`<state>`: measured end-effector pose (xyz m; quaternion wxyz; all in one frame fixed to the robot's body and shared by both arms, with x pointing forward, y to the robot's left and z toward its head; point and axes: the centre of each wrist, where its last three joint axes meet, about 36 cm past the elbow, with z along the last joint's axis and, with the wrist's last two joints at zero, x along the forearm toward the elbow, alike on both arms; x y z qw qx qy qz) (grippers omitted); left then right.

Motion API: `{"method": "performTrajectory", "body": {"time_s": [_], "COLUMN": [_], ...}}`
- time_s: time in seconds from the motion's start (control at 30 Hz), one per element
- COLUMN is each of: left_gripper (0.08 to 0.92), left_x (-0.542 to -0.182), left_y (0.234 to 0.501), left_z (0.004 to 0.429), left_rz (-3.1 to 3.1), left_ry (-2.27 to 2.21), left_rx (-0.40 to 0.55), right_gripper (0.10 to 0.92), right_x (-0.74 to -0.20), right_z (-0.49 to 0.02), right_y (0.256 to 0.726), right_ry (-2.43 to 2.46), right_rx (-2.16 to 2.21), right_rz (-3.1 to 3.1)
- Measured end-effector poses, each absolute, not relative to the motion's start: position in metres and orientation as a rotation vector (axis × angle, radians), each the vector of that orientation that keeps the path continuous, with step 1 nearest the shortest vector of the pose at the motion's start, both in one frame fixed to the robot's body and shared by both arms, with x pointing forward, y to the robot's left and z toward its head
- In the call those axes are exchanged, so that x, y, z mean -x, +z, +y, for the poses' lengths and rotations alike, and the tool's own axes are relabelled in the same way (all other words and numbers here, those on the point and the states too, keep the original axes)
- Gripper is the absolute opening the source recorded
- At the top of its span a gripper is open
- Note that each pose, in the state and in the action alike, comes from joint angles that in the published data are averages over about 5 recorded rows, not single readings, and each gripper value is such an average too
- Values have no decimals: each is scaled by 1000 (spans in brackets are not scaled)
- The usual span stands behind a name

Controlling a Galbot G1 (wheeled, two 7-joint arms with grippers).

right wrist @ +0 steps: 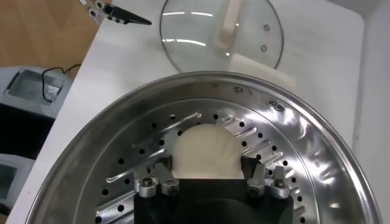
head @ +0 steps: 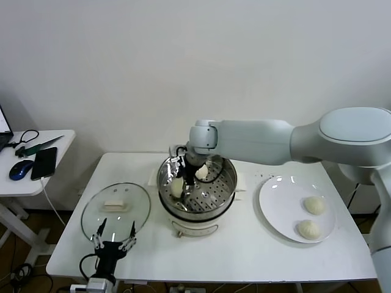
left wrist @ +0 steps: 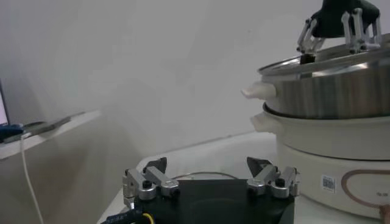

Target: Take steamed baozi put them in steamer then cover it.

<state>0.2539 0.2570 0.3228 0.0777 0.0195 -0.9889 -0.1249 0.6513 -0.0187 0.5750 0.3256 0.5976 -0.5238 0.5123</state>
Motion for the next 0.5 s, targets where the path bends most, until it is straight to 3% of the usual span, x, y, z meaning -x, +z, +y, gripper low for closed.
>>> {"method": "performTrajectory", "body": {"time_s": [0.23, 0.5], "left_gripper": [823, 823], "left_x": [-257, -259], "left_y": [324, 324], "left_z": [257, 255], "left_rz": [-2965, -2964], "left_ry": [-380, -382], "left_rx": [-58, -49], "right_gripper": [823, 823], "right_x": [-653, -660], "right_z": [-24, -63], "right_y": [582, 623], "right_ry": [1345, 1372], "right_rx": [-1573, -1567], "right_rz": [-1388, -1391]}}
